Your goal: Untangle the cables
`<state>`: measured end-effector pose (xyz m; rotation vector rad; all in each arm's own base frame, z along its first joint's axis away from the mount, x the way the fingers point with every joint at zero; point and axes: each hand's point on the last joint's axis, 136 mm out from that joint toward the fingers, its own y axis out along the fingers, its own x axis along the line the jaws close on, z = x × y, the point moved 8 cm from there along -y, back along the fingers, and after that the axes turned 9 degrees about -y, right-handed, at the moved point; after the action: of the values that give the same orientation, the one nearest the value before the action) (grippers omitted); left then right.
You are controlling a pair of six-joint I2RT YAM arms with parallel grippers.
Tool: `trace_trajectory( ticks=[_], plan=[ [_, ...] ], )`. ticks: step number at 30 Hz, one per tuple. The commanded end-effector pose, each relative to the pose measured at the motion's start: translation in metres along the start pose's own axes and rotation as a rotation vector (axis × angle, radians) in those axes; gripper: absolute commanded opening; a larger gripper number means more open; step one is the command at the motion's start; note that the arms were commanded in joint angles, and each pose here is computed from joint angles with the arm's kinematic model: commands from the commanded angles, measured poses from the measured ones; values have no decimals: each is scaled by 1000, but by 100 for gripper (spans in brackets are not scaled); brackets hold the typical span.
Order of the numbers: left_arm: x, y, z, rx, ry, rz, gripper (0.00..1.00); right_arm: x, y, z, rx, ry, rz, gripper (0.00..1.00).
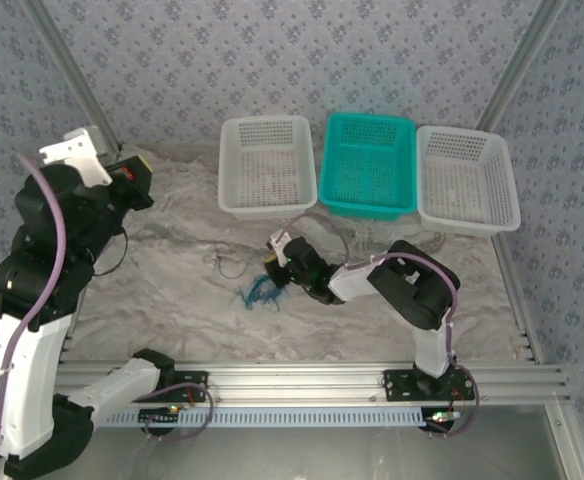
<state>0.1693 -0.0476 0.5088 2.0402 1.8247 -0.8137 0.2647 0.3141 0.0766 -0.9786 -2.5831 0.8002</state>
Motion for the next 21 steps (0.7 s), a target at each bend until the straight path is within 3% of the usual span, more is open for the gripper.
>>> trace_trajectory(
  ticks=[1,4,7,11,14,18,19,21],
  plan=[
    [14,12,7,-36,9,-69,0,11,-16,8,82,3,-72,1],
    [45,38,43,58,-47,-131,0,15,-31,-6,37,-17,-90,0],
    [71,64,90,195,-160,-88,0,16,-46,-19,10,-36,-93,0],
    [82,87,153,411,-301,99,28,21,-66,-39,-44,-87,-141,0],
    [79,91,180,541,-341,233,40,25,-79,-50,-82,-141,-209,0],
    [67,81,209,659,-215,331,54,29,-90,-64,-116,-200,-290,0],
    [64,77,216,685,-143,354,62,29,-92,-65,-115,-211,-309,0],
    [60,64,232,713,130,412,73,29,-96,-69,-97,-251,-347,0]
  ],
)
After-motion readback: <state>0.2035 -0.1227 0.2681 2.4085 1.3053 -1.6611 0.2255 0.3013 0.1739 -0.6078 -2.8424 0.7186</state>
